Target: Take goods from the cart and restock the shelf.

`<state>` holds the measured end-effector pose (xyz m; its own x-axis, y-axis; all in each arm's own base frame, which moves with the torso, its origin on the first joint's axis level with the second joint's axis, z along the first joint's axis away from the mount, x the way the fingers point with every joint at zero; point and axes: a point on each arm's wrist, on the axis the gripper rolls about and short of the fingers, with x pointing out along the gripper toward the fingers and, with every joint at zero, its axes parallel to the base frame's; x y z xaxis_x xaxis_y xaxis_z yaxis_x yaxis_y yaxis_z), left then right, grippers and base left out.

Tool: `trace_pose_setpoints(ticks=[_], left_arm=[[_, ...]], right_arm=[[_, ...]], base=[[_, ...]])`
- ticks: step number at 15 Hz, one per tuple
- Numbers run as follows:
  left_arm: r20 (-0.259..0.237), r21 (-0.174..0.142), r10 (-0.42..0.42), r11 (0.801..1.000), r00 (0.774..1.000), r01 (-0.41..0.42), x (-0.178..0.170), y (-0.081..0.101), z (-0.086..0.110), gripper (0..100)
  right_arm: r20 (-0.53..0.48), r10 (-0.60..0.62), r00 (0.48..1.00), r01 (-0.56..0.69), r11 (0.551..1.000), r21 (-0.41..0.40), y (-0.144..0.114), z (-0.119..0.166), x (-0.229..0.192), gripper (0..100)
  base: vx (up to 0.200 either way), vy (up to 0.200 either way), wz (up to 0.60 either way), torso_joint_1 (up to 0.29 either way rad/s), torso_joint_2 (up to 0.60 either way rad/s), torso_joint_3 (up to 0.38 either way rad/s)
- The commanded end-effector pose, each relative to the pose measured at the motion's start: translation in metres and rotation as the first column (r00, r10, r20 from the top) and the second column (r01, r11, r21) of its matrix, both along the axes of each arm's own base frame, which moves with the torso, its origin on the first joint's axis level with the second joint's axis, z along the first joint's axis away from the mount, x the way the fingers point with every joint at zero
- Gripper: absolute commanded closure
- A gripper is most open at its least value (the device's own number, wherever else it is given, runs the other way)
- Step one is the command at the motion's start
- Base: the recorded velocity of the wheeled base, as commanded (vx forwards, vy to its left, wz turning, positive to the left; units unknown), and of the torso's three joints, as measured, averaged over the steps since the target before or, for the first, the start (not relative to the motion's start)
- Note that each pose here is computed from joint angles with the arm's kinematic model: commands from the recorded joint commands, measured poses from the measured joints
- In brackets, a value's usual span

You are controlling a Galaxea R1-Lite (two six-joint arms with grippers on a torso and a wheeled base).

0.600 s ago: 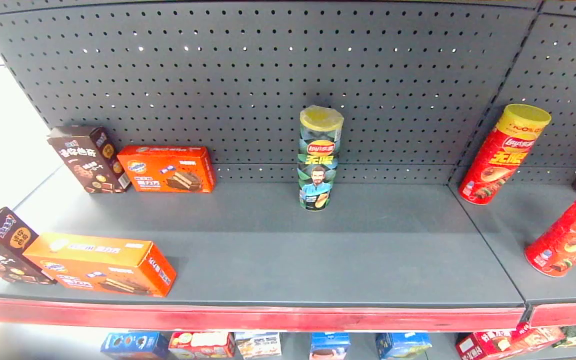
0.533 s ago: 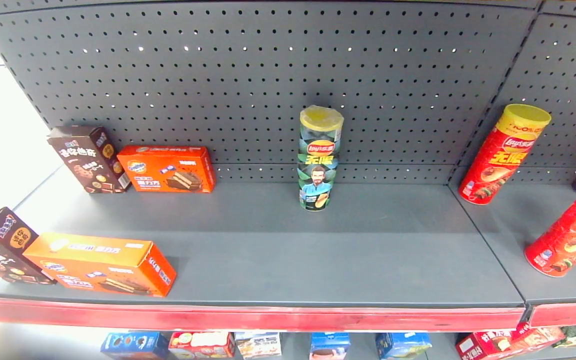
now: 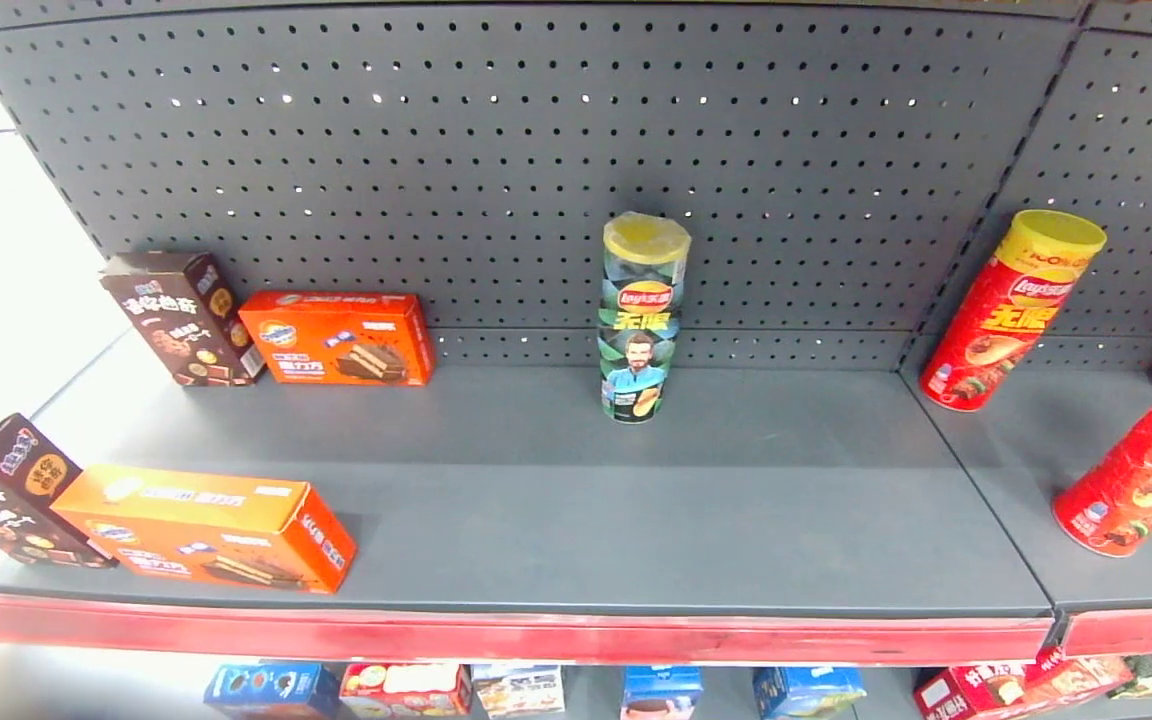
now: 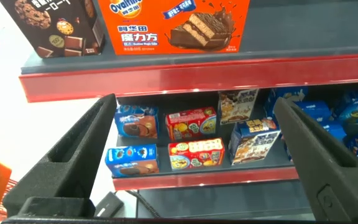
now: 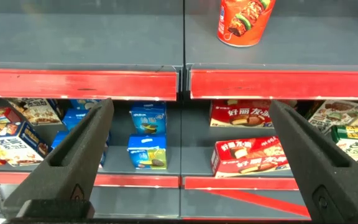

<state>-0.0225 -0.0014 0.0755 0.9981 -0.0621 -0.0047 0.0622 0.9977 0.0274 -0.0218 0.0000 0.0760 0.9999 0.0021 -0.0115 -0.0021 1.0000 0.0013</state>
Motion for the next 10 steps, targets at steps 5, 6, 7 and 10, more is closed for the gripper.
trace_pose_setpoints(ticks=[5, 6, 7, 10], left_arm=[[0.000, 0.000, -0.001, 1.000, 1.000, 0.001, 0.0000, 0.0000, 0.0001, 0], [0.000, 0.000, 0.001, 1.000, 1.000, -0.001, 0.0000, 0.0000, 0.0001, 0], [0.000, 0.000, -0.001, 1.000, 1.000, 0.001, 0.0000, 0.0000, 0.0001, 0], [0.000, 0.000, -0.001, 1.000, 1.000, 0.001, 0.0000, 0.0000, 0.0001, 0]], right_arm=[[0.001, -0.001, 1.000, 0.001, 1.000, -0.001, 0.0000, 0.0001, 0.0000, 0], [0.001, -0.001, 1.000, 0.001, 1.000, -0.001, 0.0000, 0.0001, 0.0000, 0], [0.001, -0.001, 1.000, 0.001, 1.000, -0.001, 0.0000, 0.0001, 0.0000, 0], [0.001, -0.002, 1.000, 0.002, 1.000, -0.001, 0.0000, 0.0001, 0.0000, 0]], base=[[0.000, 0.000, 0.60, 0.004, 0.00, 0.004], [0.000, 0.000, 0.60, 0.002, 0.01, 0.002], [0.000, 0.000, 0.60, 0.002, 0.00, 0.002], [0.000, 0.000, 0.60, 0.002, 0.00, 0.001]])
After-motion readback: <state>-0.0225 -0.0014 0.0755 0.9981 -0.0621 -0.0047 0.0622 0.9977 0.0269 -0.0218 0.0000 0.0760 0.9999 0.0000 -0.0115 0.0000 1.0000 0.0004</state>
